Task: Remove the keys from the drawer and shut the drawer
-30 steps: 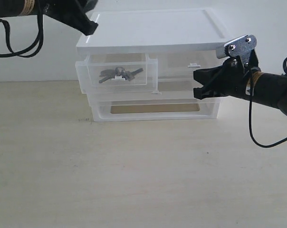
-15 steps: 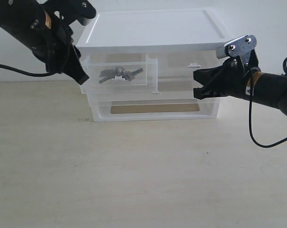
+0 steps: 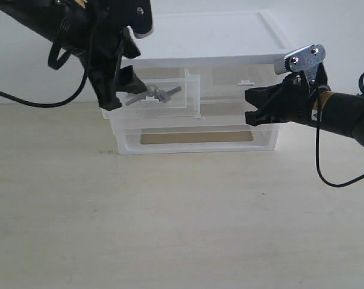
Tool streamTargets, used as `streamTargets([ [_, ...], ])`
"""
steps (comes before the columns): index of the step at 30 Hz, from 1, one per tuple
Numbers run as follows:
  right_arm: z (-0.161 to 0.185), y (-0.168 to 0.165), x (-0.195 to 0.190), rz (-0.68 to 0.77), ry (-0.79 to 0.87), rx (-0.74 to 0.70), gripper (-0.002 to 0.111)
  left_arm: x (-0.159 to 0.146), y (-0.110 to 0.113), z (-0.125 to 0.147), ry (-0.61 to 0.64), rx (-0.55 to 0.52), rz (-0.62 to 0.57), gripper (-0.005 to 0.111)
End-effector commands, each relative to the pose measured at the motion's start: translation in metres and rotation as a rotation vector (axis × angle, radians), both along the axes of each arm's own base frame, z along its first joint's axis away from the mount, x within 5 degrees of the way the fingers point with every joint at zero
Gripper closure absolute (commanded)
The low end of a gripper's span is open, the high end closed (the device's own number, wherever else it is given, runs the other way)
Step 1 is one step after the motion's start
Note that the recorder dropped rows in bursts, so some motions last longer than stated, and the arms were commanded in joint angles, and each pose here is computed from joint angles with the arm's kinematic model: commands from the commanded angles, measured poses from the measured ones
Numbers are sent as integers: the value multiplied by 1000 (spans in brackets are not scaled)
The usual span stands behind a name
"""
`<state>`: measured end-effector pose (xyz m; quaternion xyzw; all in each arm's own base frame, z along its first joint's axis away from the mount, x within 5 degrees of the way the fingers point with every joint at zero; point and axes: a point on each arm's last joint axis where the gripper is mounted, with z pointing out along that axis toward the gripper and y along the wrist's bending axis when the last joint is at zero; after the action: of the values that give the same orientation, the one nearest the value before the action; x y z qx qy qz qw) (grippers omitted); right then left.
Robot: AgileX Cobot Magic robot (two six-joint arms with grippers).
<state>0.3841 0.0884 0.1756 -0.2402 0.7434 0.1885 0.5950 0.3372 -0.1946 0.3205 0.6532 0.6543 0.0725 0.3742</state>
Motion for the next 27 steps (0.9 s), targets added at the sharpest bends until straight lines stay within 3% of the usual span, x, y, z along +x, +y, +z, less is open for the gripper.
streamTargets([
  [1,3,-14,11,-138,36,51,108,5,-19,-6,-78,-55,-48,34],
  [8,3,-14,11,-138,36,51,108,13,-31,-38,8,-31,-39,50],
  [18,3,-14,11,-138,36,51,108,21,-33,-44,-25,-47,-15,50],
  [27,3,-14,11,-137,35,52,108,26,-36,-61,20,-36,10,50],
])
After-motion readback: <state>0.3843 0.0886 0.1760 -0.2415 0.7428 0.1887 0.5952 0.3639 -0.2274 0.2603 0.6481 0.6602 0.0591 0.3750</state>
